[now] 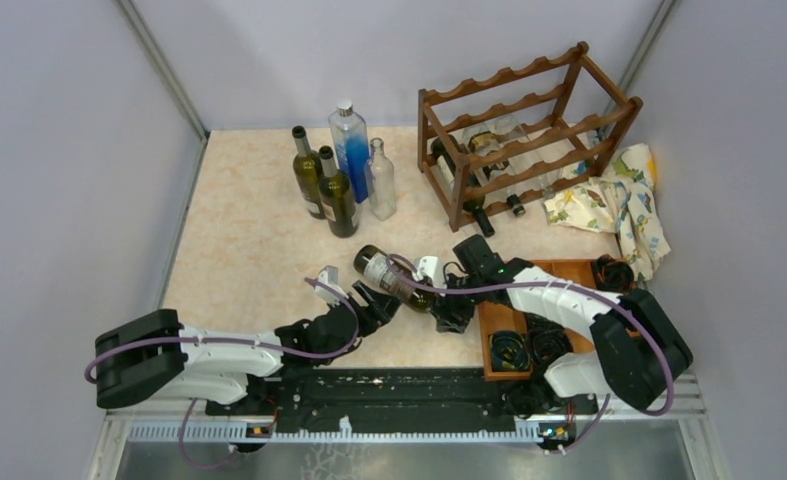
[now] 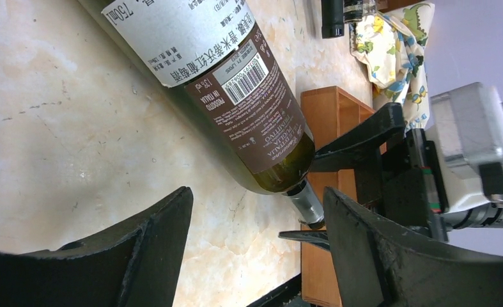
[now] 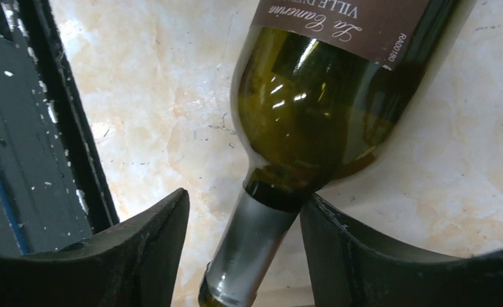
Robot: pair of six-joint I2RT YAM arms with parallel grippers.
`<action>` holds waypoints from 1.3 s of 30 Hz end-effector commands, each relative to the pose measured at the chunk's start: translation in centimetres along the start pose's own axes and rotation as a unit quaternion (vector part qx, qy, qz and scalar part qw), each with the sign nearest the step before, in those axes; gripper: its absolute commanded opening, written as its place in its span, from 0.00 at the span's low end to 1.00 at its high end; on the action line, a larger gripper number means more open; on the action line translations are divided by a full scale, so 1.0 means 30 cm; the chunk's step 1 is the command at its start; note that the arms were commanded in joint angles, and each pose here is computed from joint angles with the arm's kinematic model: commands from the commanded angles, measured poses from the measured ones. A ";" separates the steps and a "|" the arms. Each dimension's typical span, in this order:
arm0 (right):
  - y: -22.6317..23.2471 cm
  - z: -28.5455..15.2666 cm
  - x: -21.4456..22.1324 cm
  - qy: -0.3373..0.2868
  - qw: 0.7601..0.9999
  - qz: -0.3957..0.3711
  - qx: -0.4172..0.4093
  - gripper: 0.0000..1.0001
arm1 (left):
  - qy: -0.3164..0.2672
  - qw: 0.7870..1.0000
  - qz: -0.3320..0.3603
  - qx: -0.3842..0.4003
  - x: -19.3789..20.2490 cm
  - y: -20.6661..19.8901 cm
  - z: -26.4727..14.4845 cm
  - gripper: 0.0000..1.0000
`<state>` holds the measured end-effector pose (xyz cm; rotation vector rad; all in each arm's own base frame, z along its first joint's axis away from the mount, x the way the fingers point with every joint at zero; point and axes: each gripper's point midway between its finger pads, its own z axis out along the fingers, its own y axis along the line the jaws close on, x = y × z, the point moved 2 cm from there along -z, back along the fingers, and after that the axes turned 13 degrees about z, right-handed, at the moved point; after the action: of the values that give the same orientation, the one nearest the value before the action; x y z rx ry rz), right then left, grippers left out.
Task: Put the wine bottle on the wine rack
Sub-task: Pick up the wine bottle from the center of the board.
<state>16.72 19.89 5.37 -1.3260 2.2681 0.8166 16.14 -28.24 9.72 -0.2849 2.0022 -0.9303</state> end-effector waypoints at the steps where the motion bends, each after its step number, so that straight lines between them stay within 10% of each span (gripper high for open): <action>1: -0.029 0.029 -0.018 -0.006 1.000 -0.005 0.029 0.59 | -0.015 1.000 -0.025 -0.011 -0.022 -0.014 0.010 0.80; 15: -0.074 0.028 -0.051 -0.004 0.997 0.044 0.062 0.01 | -0.020 0.999 -0.035 -0.011 -0.038 0.015 -0.019 0.81; 39: -0.035 -0.266 -0.213 -0.173 0.962 0.164 -0.136 0.00 | -0.056 0.989 -0.074 0.113 -0.151 -0.152 -0.094 0.96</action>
<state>19.66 17.32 10.00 -0.7883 2.3902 1.2137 15.66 -26.82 14.27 -0.3266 1.8451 -1.1078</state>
